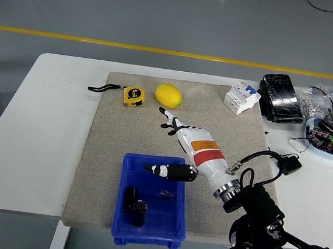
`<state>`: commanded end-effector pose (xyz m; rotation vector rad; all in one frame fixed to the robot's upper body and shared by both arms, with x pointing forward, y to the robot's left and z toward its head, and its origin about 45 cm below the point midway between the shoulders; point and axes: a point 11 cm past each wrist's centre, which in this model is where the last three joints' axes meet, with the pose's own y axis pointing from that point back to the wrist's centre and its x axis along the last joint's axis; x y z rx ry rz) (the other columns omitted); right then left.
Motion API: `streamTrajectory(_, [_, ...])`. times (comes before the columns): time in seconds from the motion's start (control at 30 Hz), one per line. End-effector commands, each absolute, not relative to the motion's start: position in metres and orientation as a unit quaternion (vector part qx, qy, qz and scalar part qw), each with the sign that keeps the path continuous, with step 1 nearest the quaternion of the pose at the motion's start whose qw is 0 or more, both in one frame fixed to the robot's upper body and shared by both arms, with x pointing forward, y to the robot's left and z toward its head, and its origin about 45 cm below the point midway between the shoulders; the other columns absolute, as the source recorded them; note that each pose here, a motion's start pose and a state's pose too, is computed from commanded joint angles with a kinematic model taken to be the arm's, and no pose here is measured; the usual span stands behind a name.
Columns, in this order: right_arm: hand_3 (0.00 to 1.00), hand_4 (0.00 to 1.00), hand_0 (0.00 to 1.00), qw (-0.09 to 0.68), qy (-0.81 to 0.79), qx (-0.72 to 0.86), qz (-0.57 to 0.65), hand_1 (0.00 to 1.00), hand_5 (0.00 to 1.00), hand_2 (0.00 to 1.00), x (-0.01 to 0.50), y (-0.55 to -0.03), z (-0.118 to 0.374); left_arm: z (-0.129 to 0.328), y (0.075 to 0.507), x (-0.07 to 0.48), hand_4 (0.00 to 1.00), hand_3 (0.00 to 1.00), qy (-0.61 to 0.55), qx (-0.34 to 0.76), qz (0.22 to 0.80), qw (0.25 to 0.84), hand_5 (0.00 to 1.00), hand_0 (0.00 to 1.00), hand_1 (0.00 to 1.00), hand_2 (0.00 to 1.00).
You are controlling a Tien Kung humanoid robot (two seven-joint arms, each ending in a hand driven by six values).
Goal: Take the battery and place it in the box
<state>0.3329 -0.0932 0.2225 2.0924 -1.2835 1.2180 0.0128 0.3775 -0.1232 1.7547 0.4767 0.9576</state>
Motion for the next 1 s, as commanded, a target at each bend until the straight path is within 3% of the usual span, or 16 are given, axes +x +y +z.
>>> streamTrajectory(0.7, [0.931,0.998,0.496,0.187,-0.581,0.684,0.4,0.596,0.476,0.758,0.372,-0.194,0.269,-0.123,0.376,0.017,0.712,0.688,0.191,0.731,0.402,0.518,0.707,0.74,0.744,0.798])
streamTrajectory(1.0, [0.915,0.998,0.493,0.135,-0.641,0.69,0.308,0.596,0.484,0.754,0.371,-0.234,0.267,-0.122,0.379,0.018,0.713,0.684,0.186,0.735,0.401,0.515,0.71,0.74,0.744,0.798])
